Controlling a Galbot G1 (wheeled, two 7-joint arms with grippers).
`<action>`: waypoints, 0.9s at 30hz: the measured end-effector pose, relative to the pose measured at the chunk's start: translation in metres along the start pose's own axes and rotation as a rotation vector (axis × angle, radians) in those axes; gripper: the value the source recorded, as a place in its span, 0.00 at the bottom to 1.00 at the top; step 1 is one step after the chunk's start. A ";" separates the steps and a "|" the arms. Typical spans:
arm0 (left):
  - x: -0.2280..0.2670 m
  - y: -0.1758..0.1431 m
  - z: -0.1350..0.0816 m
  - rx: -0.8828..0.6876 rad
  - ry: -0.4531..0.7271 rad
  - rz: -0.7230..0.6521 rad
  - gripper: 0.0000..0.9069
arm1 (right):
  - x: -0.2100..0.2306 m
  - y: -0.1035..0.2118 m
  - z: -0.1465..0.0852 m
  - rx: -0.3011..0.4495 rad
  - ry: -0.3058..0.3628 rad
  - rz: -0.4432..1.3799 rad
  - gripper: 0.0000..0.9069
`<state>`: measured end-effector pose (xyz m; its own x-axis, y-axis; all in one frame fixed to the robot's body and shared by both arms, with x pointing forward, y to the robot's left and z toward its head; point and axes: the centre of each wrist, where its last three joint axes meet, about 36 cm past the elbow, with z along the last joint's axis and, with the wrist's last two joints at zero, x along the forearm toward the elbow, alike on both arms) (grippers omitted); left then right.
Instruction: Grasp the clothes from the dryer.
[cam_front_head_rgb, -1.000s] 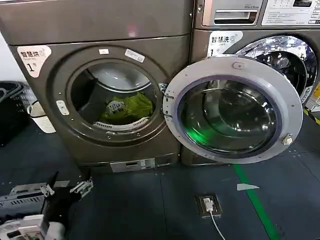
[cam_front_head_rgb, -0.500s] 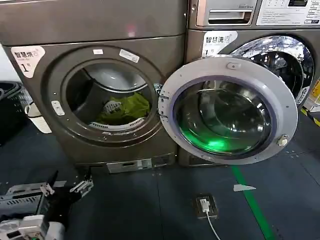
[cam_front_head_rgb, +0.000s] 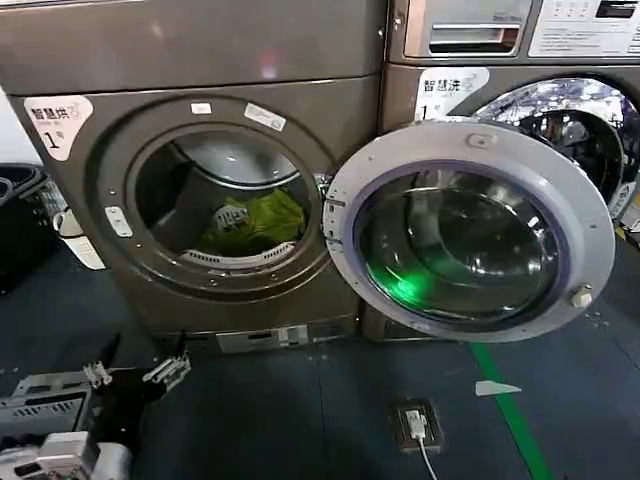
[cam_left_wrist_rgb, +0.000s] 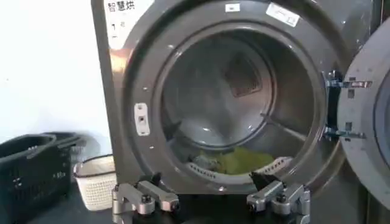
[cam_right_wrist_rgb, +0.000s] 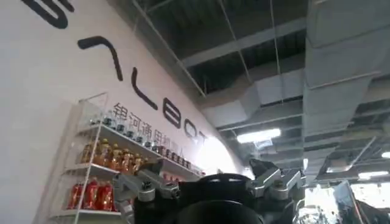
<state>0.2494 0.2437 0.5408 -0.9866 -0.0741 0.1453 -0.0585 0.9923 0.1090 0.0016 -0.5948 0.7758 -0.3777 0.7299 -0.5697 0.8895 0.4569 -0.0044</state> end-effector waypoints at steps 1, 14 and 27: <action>0.000 0.000 0.000 0.001 0.000 0.005 1.00 | 0.000 0.000 0.000 0.000 0.000 0.000 1.00; 0.001 -0.002 0.000 -0.004 -0.006 0.028 1.00 | 0.000 0.003 -0.001 -0.008 -0.005 -0.016 1.00; 0.001 -0.002 -0.001 0.000 -0.018 0.032 1.00 | 0.003 0.012 -0.006 -0.045 -0.015 -0.055 1.00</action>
<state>0.2489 0.2413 0.5420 -0.9906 -0.0405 0.1308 -0.0268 0.9942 0.1046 0.0092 -0.5836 0.7791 -0.4218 0.6952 -0.5821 0.8549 0.5188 0.0001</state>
